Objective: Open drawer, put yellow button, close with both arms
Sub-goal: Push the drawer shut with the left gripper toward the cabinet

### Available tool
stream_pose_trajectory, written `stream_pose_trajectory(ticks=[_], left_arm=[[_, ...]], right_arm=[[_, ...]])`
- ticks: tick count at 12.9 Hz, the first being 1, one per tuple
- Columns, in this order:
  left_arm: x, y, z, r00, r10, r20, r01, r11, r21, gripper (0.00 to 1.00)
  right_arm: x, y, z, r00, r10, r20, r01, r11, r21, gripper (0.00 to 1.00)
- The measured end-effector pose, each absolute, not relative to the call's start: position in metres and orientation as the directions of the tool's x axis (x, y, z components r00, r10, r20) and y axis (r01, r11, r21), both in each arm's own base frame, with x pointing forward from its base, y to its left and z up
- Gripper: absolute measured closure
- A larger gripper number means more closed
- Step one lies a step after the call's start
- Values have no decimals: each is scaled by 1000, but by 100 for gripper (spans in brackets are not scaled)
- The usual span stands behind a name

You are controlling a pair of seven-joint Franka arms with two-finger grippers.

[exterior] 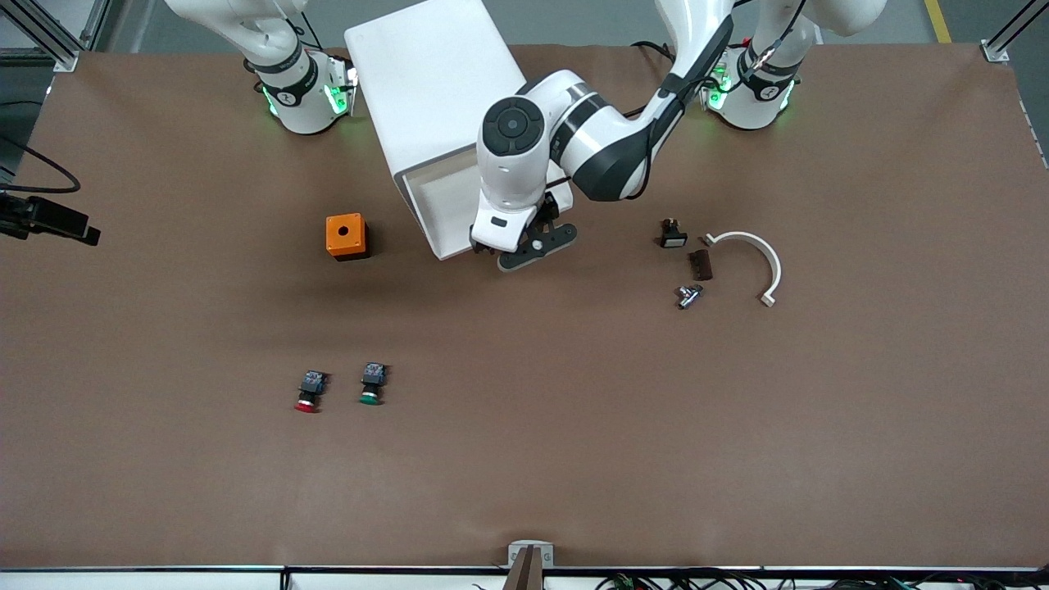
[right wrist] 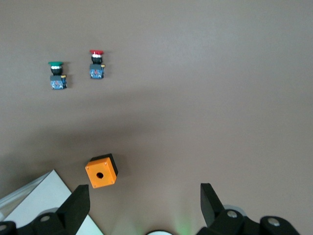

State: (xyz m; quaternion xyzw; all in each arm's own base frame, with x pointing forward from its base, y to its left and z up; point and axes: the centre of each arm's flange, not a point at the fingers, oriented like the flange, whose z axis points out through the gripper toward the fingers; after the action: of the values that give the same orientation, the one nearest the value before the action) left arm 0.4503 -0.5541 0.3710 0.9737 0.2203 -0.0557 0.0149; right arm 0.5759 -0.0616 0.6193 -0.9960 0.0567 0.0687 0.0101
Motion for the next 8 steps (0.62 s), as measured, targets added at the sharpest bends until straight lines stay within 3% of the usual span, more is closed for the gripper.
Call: stream_pose_trajectory(ticks=[8], left_arm=[[430, -571, 367, 820, 468, -329, 506, -862, 35, 0]], right_arm=[[546, -59, 661, 992, -96, -82, -98, -995, -30, 0]])
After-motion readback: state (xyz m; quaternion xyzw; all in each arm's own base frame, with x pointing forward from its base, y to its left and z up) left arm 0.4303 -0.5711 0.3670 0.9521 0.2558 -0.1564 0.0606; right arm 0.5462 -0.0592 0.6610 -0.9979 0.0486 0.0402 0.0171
